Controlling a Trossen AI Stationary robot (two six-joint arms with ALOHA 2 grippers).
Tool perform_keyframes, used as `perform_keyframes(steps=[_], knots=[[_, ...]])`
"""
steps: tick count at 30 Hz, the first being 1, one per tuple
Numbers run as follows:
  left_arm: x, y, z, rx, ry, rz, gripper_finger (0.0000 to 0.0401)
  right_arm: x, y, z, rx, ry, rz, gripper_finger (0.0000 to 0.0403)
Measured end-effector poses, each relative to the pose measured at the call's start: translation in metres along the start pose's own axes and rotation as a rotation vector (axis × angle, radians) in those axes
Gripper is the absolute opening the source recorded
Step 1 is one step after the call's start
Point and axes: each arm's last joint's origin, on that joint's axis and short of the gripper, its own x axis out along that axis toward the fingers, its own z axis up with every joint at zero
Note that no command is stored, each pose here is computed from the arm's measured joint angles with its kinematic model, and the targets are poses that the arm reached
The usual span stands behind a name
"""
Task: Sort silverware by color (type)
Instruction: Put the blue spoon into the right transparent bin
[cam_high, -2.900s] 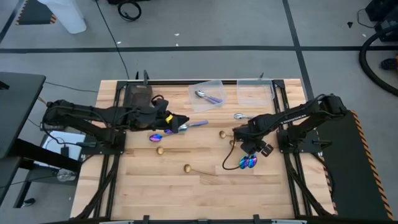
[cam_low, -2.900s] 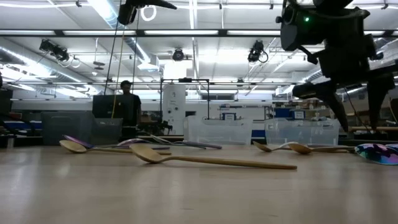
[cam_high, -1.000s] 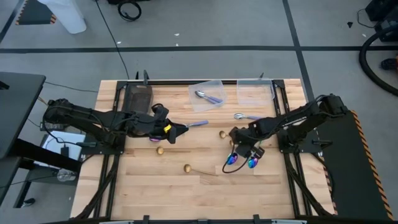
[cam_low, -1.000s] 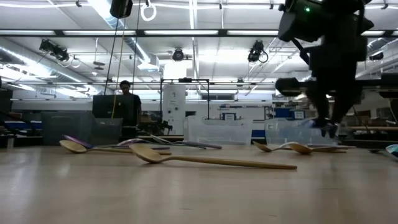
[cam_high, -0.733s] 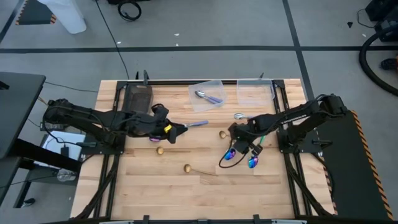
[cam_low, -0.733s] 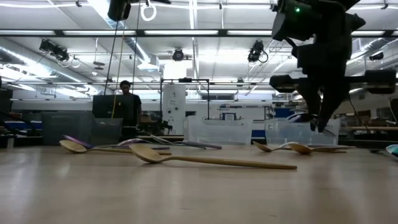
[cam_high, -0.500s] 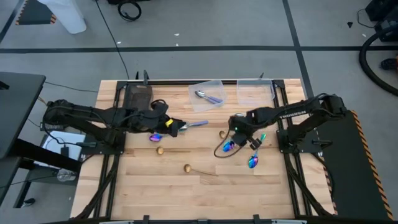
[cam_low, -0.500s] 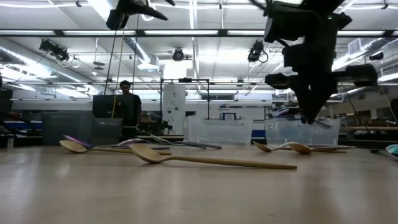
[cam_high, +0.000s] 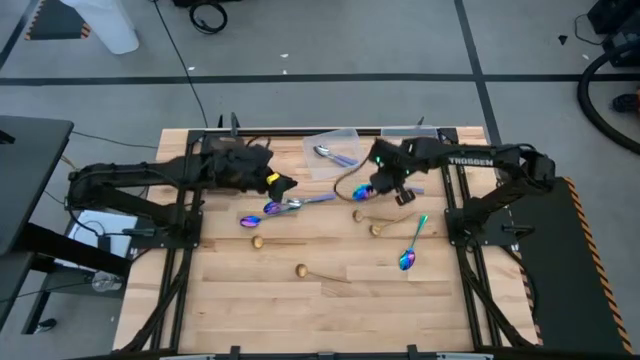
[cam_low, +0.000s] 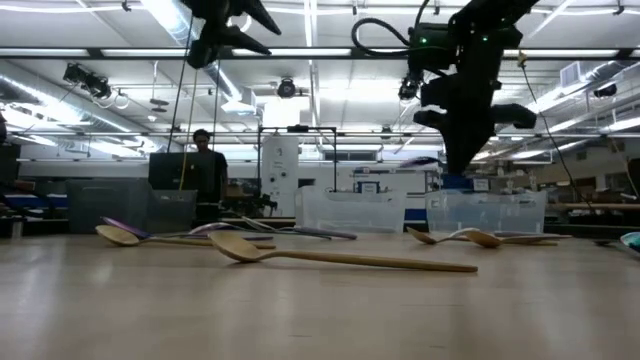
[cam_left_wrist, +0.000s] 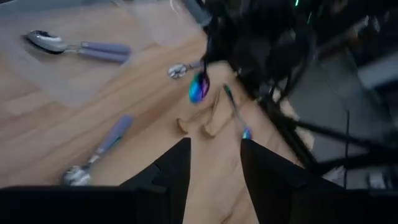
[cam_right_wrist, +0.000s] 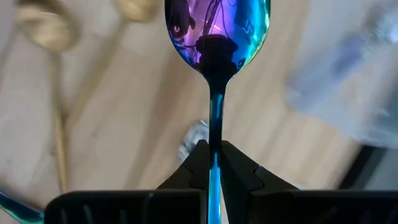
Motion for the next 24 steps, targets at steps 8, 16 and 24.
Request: perform_keyframes(steps=[8,16,24], knots=[[-0.002,0.039,0.038,0.141,-0.022,0.018,0.0148,-0.021,-0.041,-0.033,0.204,-0.011,-0.046,0.0025],[-0.012,0.06,0.056,0.123,-0.003,-0.046,0.0148,-0.026,-0.058,-0.071,0.243,0.051,-0.053,0.0025],[-0.016,0.075,0.067,0.141,-0.047,0.003,0.0148,-0.028,-0.077,-0.089,0.25,0.051,-0.177,0.0025]])
